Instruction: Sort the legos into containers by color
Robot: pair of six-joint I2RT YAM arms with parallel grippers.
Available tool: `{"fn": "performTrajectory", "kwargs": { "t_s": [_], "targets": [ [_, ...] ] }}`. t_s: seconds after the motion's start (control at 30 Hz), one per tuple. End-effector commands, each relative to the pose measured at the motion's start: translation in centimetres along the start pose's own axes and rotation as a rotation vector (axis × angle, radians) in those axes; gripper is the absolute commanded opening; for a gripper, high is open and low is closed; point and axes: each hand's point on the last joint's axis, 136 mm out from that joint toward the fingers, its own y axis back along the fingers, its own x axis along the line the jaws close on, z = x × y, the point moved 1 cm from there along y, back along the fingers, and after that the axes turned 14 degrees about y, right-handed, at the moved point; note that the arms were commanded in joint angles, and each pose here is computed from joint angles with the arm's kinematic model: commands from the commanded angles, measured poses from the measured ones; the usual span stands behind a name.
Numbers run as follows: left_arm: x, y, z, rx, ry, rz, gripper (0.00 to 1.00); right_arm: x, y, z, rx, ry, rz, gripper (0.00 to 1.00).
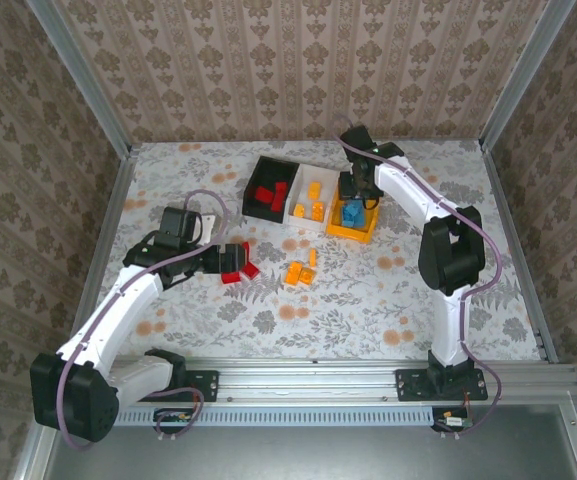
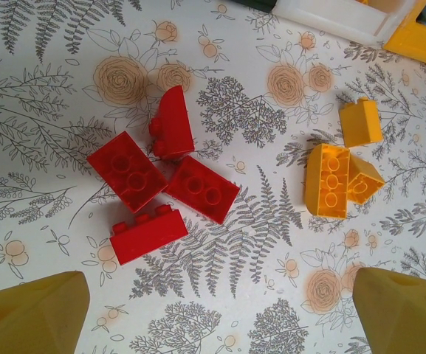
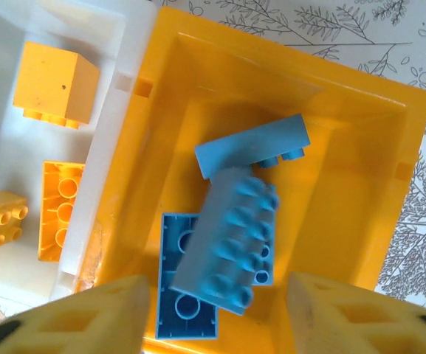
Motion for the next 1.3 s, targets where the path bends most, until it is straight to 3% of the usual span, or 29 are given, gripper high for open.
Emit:
{"fn": "performTrajectory", "kwargs": {
  "t_s": [0.0,0.27,0.47,0.73,0.93,1.27],
  "targets": [
    [0.3,-0.1,-0.4,0.024,0.009,-0.001,0.94,-0.6,0.0,-0.2,0.027,0.012,-0.027,0.64],
    [0.4,-0.2,-0.3,0.017,0.013,-0.002,0.95,1.2,4.2,-0.3,-0.053,-0.023,0.064,0.65],
    [0.3,-0.2,-0.1,0.011,0.015,-0.015,0.95,5.6,6.2,-4.8,-0.029,-0.021,0.178,0.65],
    [0.2,-0.3,-0.1,0.016,0.021,-0.029,0.96,11.7,3.8,-11.5,0.083,0.021,0.24,0.65],
    [0.3,-0.1,-0.1,0.01,0.023,-0.022,0.96,15.1,1.5,-12.6,0.14,0.072,0.253,0.64],
    [0.4,0.1,-0.1,0.005,0.021,-0.018,0.97,16.1,-1.3,-12.3,0.179,0.085,0.231,0.55]
  ]
}}
